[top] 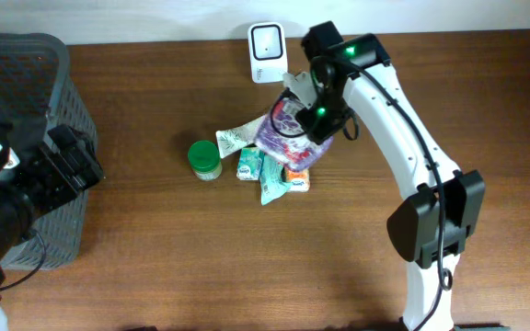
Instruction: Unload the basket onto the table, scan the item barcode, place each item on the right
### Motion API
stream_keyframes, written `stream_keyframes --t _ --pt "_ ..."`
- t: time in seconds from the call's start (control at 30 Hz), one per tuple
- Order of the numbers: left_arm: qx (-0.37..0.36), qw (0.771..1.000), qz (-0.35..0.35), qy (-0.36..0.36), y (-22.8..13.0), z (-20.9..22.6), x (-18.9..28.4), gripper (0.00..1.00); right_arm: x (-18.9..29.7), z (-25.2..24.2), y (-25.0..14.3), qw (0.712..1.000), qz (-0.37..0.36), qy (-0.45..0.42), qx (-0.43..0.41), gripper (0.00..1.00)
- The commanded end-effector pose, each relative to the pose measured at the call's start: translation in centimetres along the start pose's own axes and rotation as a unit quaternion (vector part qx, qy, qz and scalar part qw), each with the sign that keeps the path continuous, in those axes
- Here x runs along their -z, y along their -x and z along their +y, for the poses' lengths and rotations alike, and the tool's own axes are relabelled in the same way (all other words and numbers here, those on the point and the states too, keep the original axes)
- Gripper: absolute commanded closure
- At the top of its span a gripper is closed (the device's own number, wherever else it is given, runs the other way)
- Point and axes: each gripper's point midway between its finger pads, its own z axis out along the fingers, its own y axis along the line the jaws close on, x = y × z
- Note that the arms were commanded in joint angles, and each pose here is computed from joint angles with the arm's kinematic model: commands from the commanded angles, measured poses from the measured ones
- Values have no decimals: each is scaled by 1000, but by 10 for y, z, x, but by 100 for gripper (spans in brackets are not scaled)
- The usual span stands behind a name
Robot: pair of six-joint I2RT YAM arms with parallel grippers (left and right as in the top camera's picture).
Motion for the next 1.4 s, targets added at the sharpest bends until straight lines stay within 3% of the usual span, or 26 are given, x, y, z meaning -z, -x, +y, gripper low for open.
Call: stream_keyframes --t 0.0,0.07,0.1,0.17,0.2,0.37,0.47,0.5,0.67,0.8,0.93,1.03,1.1,1.17,1.3,1.37 --pt "7 1000 0 -1 0 0 0 1 -20 -47 -39 998 44 -11 -50 96" --pt "7 1000 0 -1 0 0 0 1 -31 -70 -56 995 46 3 -89 96" --pt "7 1000 0 -1 0 0 0 1 -36 -80 -61 993 37 19 -111 80" --pt "7 1000 0 -1 0 0 0 1 -39 -87 -64 990 19 44 -135 8" --pt "7 1000 0 -1 0 0 0 1 -39 -91 -64 987 13 46 -154 1" --pt "7 1000 0 -1 0 0 0 1 -16 -104 -61 948 0 36 -317 1" --pt "7 1000 0 -1 0 0 0 1 -6 -124 -73 900 -3 34 -435 1" --pt "7 1000 0 -1 0 0 0 1 -5 -141 -88 869 -4 39 -493 1" --pt "7 1000 0 -1 0 0 0 1 -12 -148 -129 789 1 191 -584 1" --pt "7 1000 0 -1 0 0 0 1 -44 -126 -123 766 -9 279 -579 1" --pt "7 1000 0 -1 0 0 0 1 -81 -111 -109 739 -63 357 -568 16" --pt "7 1000 0 -1 0 0 0 1 -110 -112 -115 718 -68 345 -601 26" --pt "7 1000 0 -1 0 0 0 1 -121 -114 -116 719 -84 340 -600 49" --pt "7 1000 0 -1 0 0 0 1 -125 -114 -116 732 -95 337 -584 93" --pt "7 1000 0 -1 0 0 0 1 -102 -100 -85 774 -144 377 -488 96" --pt "7 1000 0 -1 0 0 0 1 -70 -91 -53 819 -157 364 -415 96"
